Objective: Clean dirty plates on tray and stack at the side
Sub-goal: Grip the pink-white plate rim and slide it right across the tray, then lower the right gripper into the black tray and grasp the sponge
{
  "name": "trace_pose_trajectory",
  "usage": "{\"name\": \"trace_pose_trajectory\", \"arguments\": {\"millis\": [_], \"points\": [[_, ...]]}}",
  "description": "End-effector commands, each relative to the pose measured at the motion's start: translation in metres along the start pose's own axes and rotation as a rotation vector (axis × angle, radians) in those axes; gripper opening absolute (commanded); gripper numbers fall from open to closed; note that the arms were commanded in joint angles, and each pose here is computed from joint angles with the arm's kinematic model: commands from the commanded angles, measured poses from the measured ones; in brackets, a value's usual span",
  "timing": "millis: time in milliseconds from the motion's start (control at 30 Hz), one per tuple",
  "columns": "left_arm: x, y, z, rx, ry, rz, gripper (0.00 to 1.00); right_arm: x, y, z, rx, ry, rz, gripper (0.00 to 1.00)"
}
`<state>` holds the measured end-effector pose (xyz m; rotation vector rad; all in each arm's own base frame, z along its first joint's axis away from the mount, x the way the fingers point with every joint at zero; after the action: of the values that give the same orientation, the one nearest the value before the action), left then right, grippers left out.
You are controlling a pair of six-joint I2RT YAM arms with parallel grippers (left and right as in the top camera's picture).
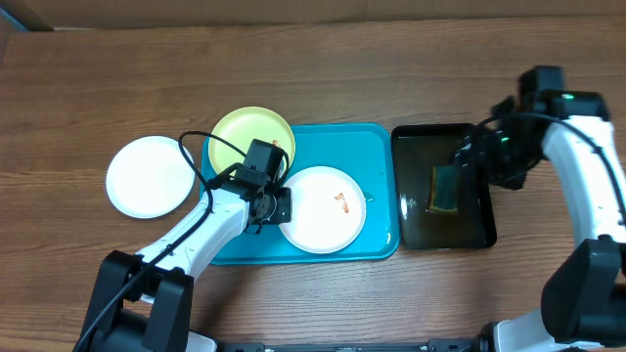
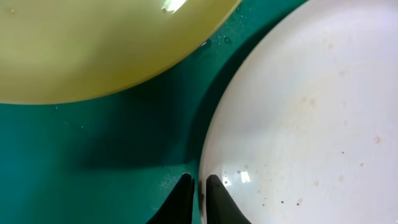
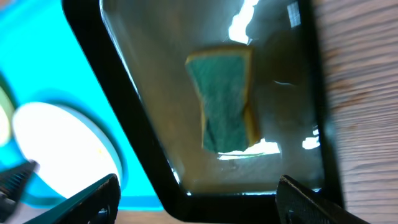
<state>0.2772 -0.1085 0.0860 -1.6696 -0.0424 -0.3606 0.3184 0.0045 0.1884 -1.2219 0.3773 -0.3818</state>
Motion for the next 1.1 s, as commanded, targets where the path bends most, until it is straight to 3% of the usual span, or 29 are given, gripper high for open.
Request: {"name": "trace_pose_trajectory", "arguments": {"millis": [0, 200, 767, 800, 833, 867, 900, 967, 1000, 1067], "points": [[-0.001, 0.003, 0.003, 0.014, 0.011, 0.006, 0.10, -0.019, 0.020, 0.005, -0.106, -0.093, 0.018, 0.79], [-0.001, 0.003, 0.003, 0.014, 0.011, 0.010, 0.13, -0.033, 0.056, -0.006, -0.261, -0.104, -0.007, 0.79], [-0.001, 0.003, 0.003, 0.014, 0.011, 0.006, 0.15, -0.040, 0.115, -0.023, -0.177, -0.031, -0.070, 0.69], [-0.001, 0.003, 0.003, 0.014, 0.011, 0.006, 0.15, -0.040, 0.115, -0.024, -0.179, -0.031, -0.069, 0.60], [-0.001, 0.003, 0.003, 0.014, 0.011, 0.007, 0.15, -0.041, 0.115, -0.024, -0.180, -0.030, -0.066, 0.20], [-0.001, 0.003, 0.003, 0.014, 0.011, 0.007, 0.15, -0.041, 0.114, -0.024, -0.183, -0.030, -0.063, 0.05], [-0.001, 0.003, 0.003, 0.014, 0.011, 0.007, 0.15, -0.041, 0.113, -0.023, -0.185, -0.029, -0.059, 0.04], [-0.001, 0.003, 0.003, 0.014, 0.011, 0.006, 0.15, -0.042, 0.111, -0.022, -0.185, -0.028, -0.052, 0.04], [-0.001, 0.003, 0.003, 0.014, 0.011, 0.006, 0.15, -0.042, 0.110, -0.021, -0.183, -0.026, -0.046, 0.13], [-0.001, 0.003, 0.003, 0.014, 0.011, 0.006, 0.15, -0.041, 0.105, -0.018, -0.181, -0.025, -0.038, 0.54]]}}
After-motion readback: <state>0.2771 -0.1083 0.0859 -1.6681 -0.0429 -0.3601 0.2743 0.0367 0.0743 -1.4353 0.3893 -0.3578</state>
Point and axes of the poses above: each gripper's point midway between its finger pads, its own y axis out along the fingers, its own z axis along the line the jaws close on, x = y × z, the point moved 7 cm from there along -y, back along the fingers, and after that the axes turned 11 degrees about y, right-handed, at the moved point
